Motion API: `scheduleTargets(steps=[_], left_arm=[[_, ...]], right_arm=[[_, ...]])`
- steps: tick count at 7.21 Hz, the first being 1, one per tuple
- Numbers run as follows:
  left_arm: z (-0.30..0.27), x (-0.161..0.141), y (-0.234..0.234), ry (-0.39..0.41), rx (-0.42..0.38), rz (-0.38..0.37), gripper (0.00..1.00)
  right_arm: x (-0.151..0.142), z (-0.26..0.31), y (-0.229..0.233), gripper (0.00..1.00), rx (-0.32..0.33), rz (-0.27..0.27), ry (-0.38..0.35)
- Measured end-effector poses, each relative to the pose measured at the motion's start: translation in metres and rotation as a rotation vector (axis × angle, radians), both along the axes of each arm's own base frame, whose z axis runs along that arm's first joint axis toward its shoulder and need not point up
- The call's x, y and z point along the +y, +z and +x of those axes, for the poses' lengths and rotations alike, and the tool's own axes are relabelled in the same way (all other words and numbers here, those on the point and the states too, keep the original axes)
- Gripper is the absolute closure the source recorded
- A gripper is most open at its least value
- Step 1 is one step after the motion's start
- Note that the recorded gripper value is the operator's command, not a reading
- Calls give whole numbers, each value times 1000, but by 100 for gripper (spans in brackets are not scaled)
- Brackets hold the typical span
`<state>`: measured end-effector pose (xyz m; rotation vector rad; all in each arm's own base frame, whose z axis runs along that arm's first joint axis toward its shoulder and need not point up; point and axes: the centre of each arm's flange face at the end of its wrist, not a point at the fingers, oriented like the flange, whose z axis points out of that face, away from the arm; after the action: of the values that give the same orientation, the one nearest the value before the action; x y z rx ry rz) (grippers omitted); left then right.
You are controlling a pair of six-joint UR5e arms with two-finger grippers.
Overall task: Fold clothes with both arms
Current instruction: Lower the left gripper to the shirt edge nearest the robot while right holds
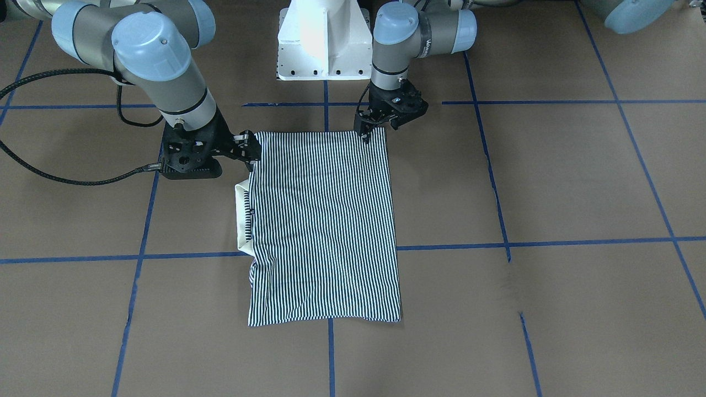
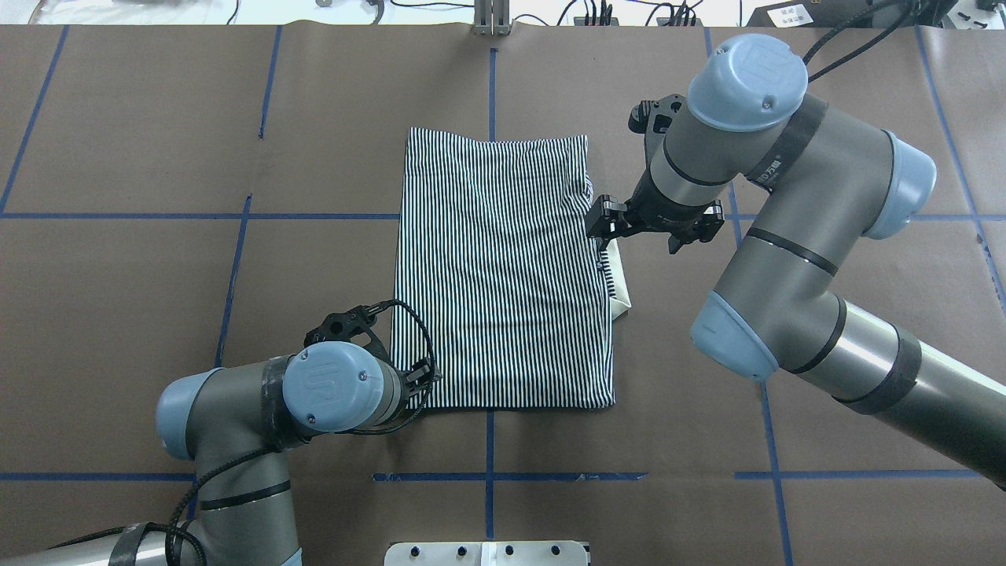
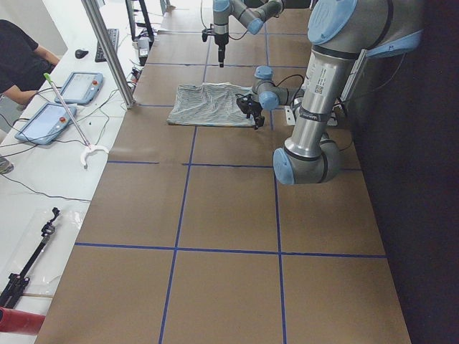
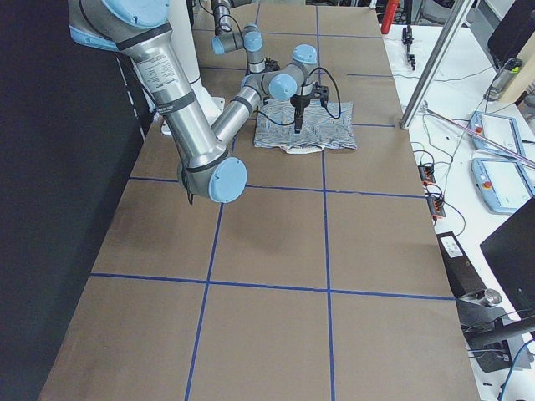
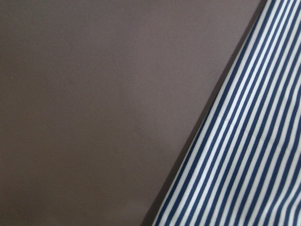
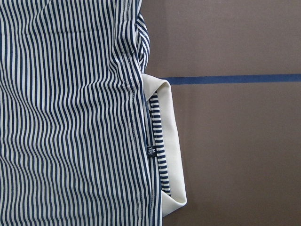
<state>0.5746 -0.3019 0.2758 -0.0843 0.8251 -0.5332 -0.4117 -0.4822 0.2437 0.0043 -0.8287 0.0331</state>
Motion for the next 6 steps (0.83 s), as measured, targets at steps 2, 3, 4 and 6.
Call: scheduleTargets(steps=[2, 3, 4, 6], left_arm=[[2, 1, -5, -6, 8, -7, 75], [3, 1, -6, -8, 10, -10, 92], [4, 3, -6, -6, 11, -11, 99], [6, 7, -7, 1, 13, -10, 100]], right_arm=[[1, 1, -3, 0, -2, 1, -1], [2, 2, -4, 0, -4, 2, -1], [2, 2, -4, 0, -4, 2, -1], [2, 2, -3, 0, -3, 1, -1]])
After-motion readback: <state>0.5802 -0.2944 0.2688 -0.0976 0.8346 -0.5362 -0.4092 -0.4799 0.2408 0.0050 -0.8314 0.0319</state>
